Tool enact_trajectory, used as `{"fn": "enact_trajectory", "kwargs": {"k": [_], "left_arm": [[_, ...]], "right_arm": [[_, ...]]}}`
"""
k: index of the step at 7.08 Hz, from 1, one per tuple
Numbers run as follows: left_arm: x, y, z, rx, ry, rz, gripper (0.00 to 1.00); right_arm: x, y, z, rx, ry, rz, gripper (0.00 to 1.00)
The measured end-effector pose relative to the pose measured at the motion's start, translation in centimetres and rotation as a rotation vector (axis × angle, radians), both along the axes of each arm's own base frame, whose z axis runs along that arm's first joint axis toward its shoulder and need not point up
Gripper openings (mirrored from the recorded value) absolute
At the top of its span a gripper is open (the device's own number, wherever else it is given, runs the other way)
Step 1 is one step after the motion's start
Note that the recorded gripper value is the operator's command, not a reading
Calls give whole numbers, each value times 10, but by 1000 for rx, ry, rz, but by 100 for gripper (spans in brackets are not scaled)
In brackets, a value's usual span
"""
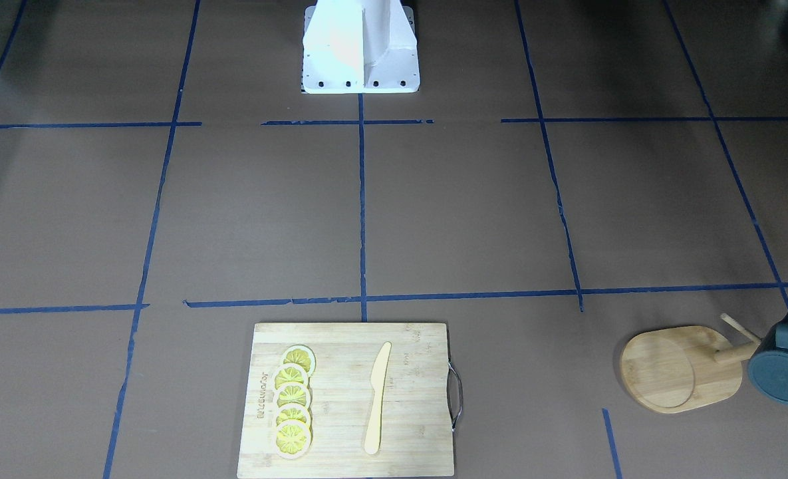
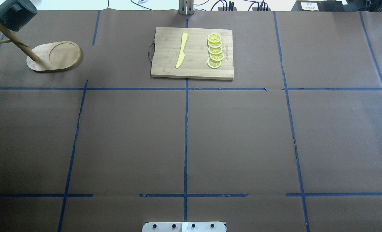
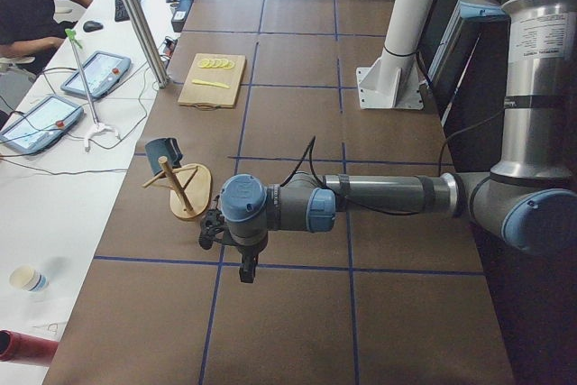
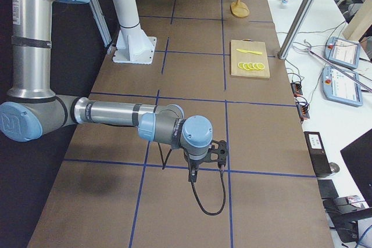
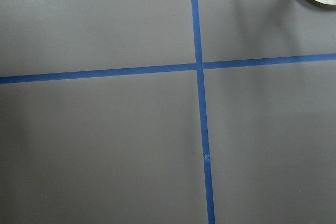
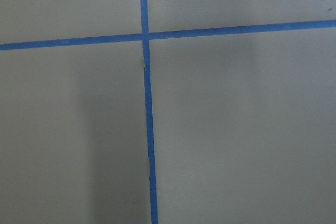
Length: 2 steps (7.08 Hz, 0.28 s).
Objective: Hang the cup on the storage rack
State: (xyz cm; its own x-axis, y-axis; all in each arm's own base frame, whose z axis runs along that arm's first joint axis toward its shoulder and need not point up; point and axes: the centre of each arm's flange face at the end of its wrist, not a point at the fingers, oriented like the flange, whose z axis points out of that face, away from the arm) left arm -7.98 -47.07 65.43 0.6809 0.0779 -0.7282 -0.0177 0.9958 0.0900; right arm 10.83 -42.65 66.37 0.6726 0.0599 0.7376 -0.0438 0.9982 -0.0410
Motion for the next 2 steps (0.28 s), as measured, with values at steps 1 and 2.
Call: {"fn": "enact_trajectory", "kwargs": {"k": [1,2], "left_arm": [[0,0,0,-1,0,0,100],[0,0,0,-1,0,0,100]], "right_arm": [[0,0,0,1,1,-1,100],[0,0,0,2,1,-1,100]]}}
